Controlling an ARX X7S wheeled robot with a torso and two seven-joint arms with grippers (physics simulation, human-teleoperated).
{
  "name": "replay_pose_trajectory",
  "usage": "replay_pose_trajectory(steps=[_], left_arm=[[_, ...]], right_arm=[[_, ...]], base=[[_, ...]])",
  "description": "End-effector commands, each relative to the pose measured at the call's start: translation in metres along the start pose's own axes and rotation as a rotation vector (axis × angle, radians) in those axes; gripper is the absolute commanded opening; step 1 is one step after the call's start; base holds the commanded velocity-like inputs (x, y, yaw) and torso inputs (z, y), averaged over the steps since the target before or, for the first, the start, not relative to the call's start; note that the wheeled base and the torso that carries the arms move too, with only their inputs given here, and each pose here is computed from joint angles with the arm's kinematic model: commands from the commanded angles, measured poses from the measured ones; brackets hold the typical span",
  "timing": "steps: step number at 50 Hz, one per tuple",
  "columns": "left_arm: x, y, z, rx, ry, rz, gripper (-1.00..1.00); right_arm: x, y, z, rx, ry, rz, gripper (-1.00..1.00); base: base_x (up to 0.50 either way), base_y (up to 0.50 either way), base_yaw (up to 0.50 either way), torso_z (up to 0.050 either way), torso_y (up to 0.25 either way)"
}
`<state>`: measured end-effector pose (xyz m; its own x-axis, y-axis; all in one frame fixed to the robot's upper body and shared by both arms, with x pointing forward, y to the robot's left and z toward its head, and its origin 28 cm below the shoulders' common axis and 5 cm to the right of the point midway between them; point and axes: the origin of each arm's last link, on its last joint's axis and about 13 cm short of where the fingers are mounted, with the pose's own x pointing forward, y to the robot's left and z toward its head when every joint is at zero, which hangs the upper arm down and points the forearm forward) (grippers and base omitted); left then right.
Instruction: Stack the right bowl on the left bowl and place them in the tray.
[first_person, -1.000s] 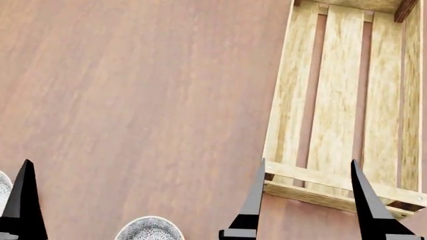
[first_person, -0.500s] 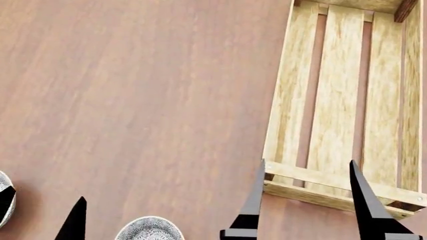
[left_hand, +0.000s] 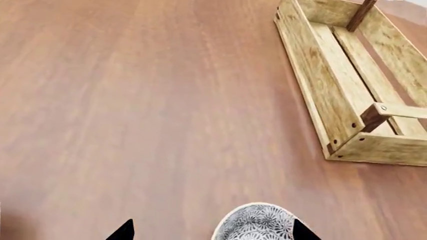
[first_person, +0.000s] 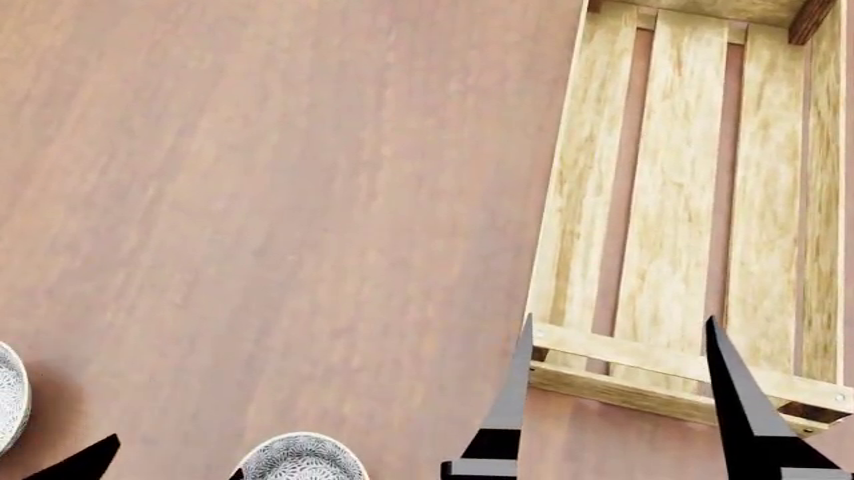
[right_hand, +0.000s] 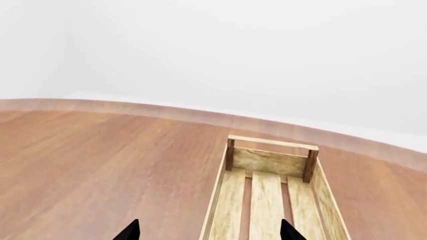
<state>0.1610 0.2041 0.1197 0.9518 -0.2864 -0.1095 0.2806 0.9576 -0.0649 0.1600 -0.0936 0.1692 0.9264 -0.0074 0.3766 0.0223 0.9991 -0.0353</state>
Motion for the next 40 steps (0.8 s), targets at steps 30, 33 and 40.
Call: replay_pose_trajectory(steps=[30, 33, 40], left_arm=[[0.030, 0.002, -0.022, -0.042, 0.145, -0.046, 1.00], [0.031, 0.002, -0.031, -0.049, 0.150, -0.047, 1.00], [0.034, 0.001, -0.035, -0.058, 0.164, -0.051, 1.00]], right_arm=[[0.000, -0.001, 0.002, 0.000, -0.007, -0.002, 1.00], [0.000, -0.001, 0.003, 0.000, -0.007, -0.001, 1.00], [0.000, -0.001, 0.003, -0.001, -0.008, 0.000, 1.00]], base=[[0.00, 0.00, 0.00, 0.000, 0.000], [0.00, 0.00, 0.00, 0.000, 0.000], [0.00, 0.00, 0.00, 0.000, 0.000]])
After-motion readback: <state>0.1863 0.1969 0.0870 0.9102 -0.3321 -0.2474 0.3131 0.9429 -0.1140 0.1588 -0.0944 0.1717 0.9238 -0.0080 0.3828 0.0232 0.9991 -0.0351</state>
